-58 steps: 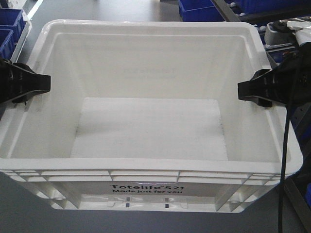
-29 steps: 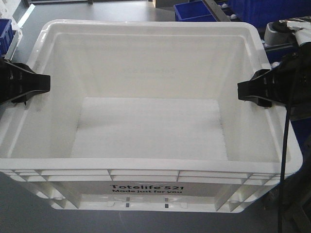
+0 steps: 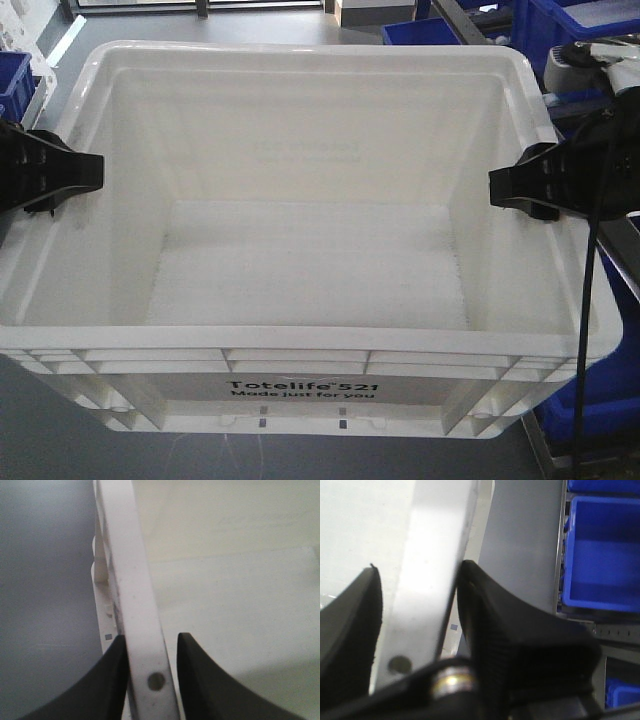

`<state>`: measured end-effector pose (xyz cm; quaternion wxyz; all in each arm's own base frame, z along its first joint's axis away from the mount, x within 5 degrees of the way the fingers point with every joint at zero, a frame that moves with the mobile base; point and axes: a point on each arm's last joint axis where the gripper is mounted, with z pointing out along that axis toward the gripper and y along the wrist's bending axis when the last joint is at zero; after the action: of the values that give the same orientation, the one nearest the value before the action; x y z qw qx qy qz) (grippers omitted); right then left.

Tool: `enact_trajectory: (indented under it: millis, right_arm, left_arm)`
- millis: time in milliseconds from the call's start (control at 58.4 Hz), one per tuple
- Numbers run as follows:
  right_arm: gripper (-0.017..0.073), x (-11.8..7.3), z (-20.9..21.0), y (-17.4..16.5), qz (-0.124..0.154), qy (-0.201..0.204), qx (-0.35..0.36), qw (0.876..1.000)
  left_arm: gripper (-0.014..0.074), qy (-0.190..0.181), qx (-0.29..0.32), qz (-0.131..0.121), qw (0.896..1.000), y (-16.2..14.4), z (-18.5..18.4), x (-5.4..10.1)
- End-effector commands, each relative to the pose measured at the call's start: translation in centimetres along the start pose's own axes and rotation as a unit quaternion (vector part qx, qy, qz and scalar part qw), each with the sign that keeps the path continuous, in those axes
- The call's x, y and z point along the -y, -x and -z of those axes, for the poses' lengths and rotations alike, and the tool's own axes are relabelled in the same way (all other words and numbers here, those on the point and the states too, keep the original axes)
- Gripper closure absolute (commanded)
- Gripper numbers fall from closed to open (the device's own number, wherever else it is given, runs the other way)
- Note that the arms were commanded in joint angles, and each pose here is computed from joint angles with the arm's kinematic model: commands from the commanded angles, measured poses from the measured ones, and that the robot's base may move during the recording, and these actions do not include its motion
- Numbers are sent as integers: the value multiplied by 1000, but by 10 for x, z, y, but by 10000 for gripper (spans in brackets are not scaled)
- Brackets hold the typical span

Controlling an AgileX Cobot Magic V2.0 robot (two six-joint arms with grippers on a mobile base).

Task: Move bin from left to right shelf
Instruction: 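Keep holding the tote level while the base turns across the room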

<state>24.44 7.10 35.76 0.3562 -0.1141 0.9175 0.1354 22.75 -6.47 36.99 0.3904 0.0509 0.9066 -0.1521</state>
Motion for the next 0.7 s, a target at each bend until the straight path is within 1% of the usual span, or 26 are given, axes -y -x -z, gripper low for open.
enact_trajectory:
  millis: [0,685]
  right_arm:
    - [564,-9,22,22,-9,22,98,995]
    - [564,-9,22,21,-9,23,95,995]
  left_arm:
    - [600,-43,94,10,995,21,23,14]
    - [600,-43,94,10,995,21,23,14]
